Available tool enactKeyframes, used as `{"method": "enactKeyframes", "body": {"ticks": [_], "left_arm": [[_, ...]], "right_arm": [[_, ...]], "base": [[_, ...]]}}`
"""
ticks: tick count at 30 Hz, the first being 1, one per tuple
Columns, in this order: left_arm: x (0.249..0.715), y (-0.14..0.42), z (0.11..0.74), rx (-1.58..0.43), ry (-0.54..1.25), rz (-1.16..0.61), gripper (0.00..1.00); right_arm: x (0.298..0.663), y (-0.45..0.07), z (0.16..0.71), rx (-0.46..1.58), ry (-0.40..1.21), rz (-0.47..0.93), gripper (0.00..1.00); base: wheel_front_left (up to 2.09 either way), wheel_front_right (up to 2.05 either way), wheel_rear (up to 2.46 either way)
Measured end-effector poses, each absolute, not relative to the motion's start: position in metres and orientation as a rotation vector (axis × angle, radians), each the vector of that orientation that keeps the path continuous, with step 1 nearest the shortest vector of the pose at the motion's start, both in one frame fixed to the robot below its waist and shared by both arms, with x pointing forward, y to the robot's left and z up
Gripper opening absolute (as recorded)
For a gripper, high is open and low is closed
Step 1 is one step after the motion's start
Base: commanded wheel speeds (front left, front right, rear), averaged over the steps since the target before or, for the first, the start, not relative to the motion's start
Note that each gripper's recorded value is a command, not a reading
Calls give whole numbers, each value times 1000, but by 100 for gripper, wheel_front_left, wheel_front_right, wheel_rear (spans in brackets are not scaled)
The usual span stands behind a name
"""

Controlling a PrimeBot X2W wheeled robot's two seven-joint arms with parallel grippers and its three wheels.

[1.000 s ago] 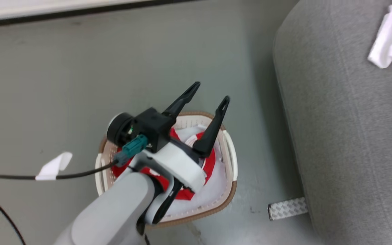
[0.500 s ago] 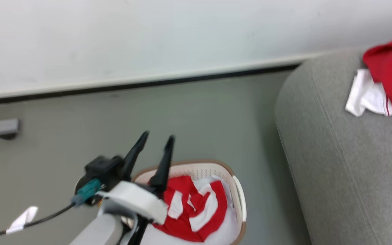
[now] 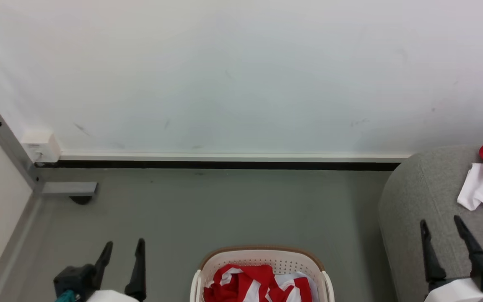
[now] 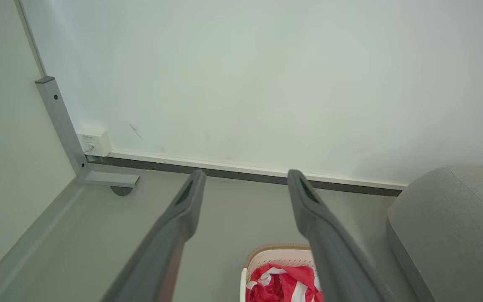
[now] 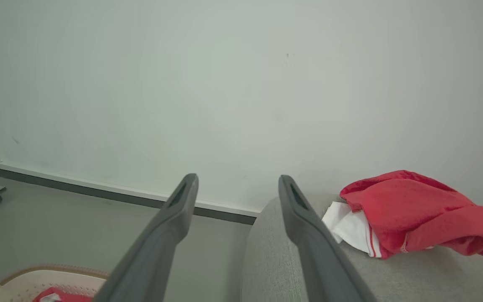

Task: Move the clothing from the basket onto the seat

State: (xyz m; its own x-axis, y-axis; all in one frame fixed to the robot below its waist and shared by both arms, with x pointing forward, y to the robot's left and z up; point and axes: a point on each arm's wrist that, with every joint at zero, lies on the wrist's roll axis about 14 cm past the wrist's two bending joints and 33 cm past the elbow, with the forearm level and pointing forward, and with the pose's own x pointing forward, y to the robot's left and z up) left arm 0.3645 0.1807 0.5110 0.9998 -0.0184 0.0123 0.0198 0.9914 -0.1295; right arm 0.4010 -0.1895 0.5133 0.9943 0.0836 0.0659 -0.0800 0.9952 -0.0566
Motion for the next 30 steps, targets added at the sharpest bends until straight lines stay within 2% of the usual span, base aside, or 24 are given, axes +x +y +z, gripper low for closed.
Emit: {"method": "enactKeyframes", "body": {"ticks": [7,15,30], "left_arm": [[337,201,505,-133,-17,46,100],[329,194,505,-148,-38,25,100],[338,182,502,-146,-38,-16,100]], "right_arm": [[377,-166,489,-22,-10,124,100],[358,-169,473,2,31,107,100],[355,-169,473,31,31,100,100]], "base": [[0,0,0],[0,0,0],[0,0,0]]}}
